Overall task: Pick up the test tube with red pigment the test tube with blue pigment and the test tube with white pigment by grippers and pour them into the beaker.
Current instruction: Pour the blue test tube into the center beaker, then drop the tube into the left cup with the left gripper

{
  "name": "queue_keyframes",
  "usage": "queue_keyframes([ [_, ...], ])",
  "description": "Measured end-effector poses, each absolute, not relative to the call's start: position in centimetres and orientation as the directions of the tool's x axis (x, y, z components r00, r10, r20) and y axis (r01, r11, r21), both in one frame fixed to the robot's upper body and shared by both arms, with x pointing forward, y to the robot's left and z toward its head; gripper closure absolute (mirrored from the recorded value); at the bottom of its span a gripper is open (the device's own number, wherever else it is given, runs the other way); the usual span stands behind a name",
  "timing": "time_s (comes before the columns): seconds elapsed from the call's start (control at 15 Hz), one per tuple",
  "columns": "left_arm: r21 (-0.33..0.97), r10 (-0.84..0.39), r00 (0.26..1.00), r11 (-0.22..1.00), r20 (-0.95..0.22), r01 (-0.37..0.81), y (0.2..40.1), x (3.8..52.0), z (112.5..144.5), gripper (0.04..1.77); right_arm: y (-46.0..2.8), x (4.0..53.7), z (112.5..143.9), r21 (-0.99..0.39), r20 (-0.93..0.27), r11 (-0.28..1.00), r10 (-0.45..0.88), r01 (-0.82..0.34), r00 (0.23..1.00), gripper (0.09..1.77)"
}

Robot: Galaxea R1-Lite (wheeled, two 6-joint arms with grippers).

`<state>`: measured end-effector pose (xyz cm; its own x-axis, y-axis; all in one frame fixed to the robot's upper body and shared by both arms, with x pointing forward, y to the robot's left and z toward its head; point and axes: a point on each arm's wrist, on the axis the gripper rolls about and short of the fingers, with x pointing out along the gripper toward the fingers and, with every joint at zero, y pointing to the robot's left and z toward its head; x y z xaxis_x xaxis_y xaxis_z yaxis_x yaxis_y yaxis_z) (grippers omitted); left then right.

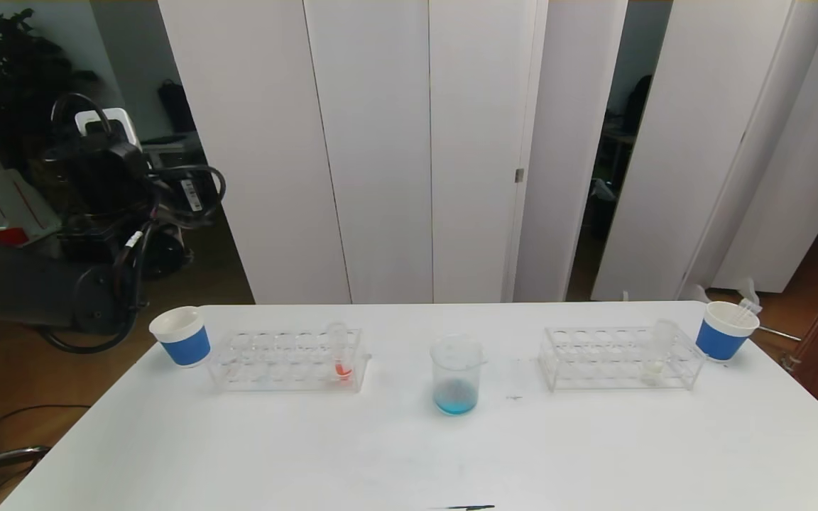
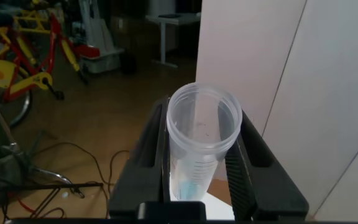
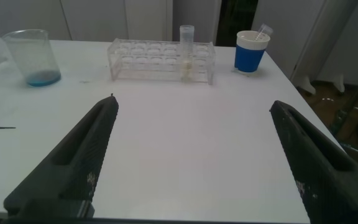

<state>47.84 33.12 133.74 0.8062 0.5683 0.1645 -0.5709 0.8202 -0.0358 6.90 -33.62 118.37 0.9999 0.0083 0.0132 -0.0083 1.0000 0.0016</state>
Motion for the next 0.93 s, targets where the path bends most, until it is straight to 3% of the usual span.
queue_keyframes([
  [0.93, 0.098, 0.642, 0.767, 0.763, 0.004, -0.639, 39.2, 52.7, 121.1, 1.22, -33.6, 6.9, 118.4, 0.002, 0.013, 1.000, 0.009, -0.009, 1.000, 0.11],
])
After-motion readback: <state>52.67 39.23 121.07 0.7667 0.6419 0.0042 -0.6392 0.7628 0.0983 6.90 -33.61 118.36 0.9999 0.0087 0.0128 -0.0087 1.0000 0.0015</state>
